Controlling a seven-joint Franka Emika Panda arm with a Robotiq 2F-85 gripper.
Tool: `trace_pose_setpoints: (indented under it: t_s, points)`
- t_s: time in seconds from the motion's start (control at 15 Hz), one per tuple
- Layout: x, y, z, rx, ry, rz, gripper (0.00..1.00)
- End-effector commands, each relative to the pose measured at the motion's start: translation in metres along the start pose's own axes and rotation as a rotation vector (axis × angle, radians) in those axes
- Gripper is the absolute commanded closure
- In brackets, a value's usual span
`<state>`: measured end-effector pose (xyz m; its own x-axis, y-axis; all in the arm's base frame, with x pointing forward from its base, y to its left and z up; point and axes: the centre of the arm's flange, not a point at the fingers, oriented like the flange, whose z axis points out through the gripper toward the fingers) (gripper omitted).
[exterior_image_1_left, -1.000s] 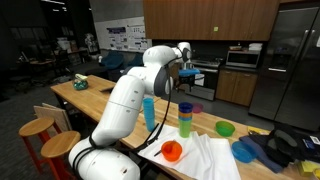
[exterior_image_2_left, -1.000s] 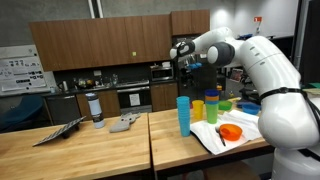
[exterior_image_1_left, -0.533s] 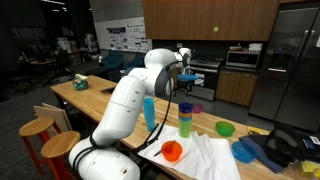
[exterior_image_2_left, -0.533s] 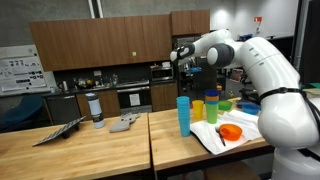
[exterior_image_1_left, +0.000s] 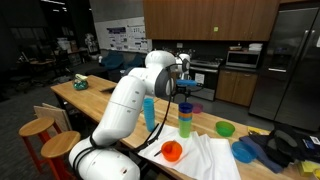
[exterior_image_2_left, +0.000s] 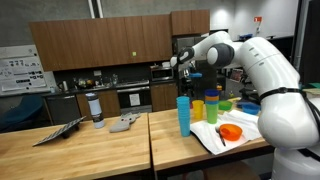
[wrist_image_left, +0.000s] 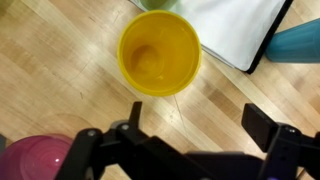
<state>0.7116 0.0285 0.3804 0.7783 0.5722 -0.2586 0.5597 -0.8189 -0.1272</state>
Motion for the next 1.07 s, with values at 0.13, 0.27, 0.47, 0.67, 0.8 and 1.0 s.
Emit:
trace_pose_setpoints:
  t_s: [0.13, 0.27, 0.47, 0.67, 0.8, 1.0]
  points:
    - [0.004, -0.004, -0.005, -0.002, -0.007, -0.010, 0.00]
    - [0.009, -0.010, -0.003, -0.037, -0.017, -0.002, 0.00]
    - [0.012, -0.018, 0.004, -0.114, -0.061, -0.028, 0.00]
    - [0.008, -0.023, 0.006, -0.183, -0.104, -0.062, 0.00]
    - [0.003, -0.024, 0.008, -0.207, -0.119, -0.086, 0.00]
    - [-0.006, -0.022, 0.013, -0.233, -0.121, -0.089, 0.00]
